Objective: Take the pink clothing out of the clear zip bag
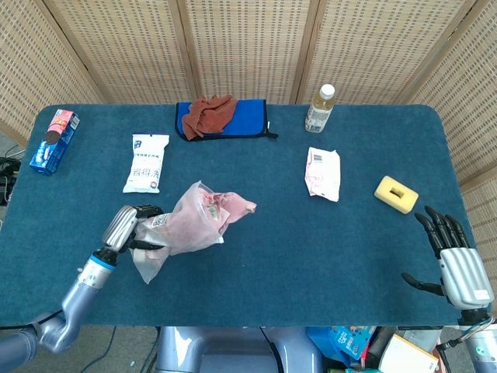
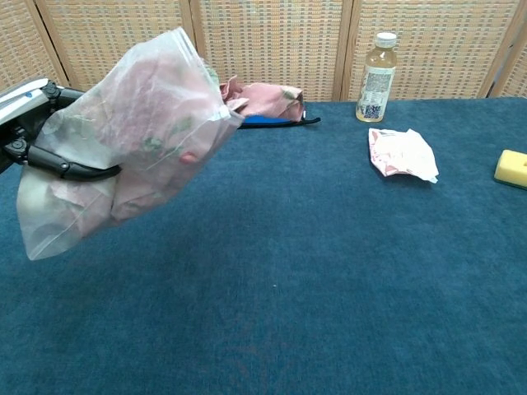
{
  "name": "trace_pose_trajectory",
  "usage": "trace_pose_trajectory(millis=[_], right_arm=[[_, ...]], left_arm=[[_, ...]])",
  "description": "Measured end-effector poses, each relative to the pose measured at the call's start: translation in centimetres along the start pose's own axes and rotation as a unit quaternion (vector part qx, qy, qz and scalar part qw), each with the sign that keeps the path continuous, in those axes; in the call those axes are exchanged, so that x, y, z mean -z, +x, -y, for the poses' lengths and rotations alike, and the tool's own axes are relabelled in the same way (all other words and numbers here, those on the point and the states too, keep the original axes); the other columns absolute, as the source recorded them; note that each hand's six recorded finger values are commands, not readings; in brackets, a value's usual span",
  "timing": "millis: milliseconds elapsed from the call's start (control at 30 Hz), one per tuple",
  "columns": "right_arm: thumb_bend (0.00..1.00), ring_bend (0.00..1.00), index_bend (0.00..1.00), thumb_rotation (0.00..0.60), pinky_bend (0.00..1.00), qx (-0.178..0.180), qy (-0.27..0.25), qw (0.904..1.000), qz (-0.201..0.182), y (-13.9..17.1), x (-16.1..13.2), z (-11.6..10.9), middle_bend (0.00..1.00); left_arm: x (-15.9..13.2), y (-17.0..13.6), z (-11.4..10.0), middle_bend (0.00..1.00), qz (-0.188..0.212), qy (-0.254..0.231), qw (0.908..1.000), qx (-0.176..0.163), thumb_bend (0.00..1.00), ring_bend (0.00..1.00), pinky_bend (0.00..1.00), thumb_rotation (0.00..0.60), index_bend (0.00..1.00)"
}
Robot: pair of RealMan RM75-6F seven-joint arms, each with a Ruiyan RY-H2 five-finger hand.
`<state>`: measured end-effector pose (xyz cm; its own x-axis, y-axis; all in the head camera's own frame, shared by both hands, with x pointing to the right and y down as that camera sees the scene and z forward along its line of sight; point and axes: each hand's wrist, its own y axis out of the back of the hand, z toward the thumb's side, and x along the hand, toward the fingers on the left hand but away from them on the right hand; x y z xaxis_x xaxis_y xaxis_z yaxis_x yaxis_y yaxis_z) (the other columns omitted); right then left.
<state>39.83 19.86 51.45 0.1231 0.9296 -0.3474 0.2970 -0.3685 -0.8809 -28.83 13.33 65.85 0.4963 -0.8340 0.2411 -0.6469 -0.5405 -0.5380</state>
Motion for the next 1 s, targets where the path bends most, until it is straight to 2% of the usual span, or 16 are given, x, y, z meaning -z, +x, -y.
trace_pose_trajectory(millis=[167,300,400,600,733,833,1000], right_arm=[[0.02,0.0,0.09,0.6,0.0,-0.006,-0.063,0.9974,-0.033,-1.8,-1.5,-1.6,0.0],[0.09,0.0,0.15,0.6,0.0,-0.029,-0.117,0.9915,-0.048,-3.4,-2.9,-2.5,0.0],[0.11,0.0,0.16,0.6,0.0,-0.05,-0.153,0.9855,-0.054,-4.6,-3.9,-3.1,0.0],[0.12,0.0,0.18,0.6,0.0,-0.087,-0.178,0.9777,-0.069,-6.6,-6.7,-4.3,0.0],[0.12,0.0,0.19,0.6,0.0,-0.1,-0.193,0.9729,-0.079,-7.2,-8.5,-4.4,0.0],[0.12,0.0,0.25,0.6,0.0,-0.109,-0.2,0.9698,-0.088,-7.5,-9.8,-4.4,0.0],[0.13,0.0,0.29,0.6,0.0,-0.127,-0.214,0.9632,-0.101,-7.7,-11.7,-4.2,0.0]], left_arm=[[-1.3,1.8,1.3,0.66,0.029,0.004,0.9996,0.002,0.23,0.58,0.56,0.6,0.68],[-2.7,3.4,2.9,0.66,0.058,0.011,0.9982,-0.004,0.23,0.58,0.56,0.6,0.69],[-4.0,4.2,3.4,0.66,0.083,0.007,0.9964,-0.018,0.23,0.59,0.56,0.6,0.7],[-6.6,5.6,4.3,0.66,0.123,-0.002,0.9916,-0.04,0.23,0.59,0.56,0.6,0.7],[-7.6,6.0,4.8,0.66,0.129,-0.006,0.9908,-0.04,0.23,0.59,0.56,0.6,0.7],[-8.2,6.2,5.1,0.66,0.132,-0.001,0.9906,-0.037,0.23,0.59,0.56,0.6,0.7],[-9.0,6.6,5.7,0.66,0.126,-0.01,0.9915,-0.034,0.23,0.59,0.56,0.6,0.7]])
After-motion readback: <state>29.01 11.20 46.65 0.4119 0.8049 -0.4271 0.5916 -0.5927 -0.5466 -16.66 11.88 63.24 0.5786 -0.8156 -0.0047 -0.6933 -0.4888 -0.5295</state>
